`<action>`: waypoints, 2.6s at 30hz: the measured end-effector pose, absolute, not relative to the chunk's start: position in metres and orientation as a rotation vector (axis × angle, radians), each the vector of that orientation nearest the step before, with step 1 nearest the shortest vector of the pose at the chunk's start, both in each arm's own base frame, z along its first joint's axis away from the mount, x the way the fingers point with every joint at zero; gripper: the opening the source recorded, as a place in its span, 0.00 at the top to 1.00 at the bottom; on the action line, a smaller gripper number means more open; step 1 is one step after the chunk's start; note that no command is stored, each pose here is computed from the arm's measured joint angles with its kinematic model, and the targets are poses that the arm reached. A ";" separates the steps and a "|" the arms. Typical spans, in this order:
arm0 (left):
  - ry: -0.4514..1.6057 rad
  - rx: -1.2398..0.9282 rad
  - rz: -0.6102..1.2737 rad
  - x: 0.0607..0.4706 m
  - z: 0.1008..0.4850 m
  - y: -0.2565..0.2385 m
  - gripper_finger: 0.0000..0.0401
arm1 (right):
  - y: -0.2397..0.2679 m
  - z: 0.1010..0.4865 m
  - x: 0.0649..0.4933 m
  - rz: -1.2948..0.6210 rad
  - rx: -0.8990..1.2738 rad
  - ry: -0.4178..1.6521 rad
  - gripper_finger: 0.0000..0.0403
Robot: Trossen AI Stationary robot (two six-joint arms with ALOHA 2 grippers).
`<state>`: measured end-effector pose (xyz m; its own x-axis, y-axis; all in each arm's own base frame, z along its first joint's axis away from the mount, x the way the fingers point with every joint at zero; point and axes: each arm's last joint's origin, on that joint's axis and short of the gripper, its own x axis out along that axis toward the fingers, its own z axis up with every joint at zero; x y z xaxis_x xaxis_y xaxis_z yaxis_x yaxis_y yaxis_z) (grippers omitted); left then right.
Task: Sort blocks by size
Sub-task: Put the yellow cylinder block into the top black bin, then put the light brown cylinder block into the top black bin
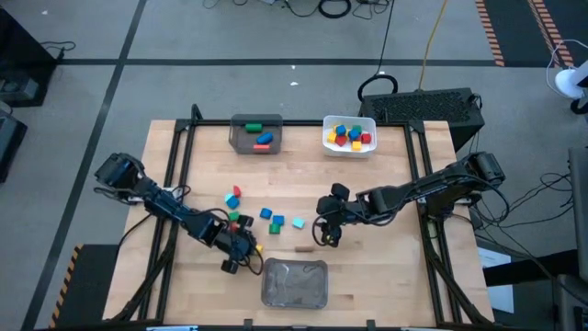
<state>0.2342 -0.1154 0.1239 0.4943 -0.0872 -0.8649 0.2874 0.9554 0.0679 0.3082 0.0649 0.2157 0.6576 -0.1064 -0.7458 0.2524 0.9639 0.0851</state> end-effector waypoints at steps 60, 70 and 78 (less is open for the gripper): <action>0.613 0.056 0.634 0.199 0.172 0.210 0.65 | 0.076 0.158 0.345 -0.222 0.237 0.806 0.44; 0.706 -0.007 0.608 0.203 0.143 0.222 0.61 | 0.076 0.159 0.345 -0.221 0.237 0.807 0.44; 0.713 -0.013 0.602 0.203 0.141 0.222 0.58 | 0.076 0.159 0.345 -0.219 0.238 0.808 0.44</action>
<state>0.2034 0.2217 0.1414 0.5951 0.5140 -0.6177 -0.5228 0.8314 0.1882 0.3445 0.0757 0.1588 0.6712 -0.1024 -0.7342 0.2826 0.9510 0.1257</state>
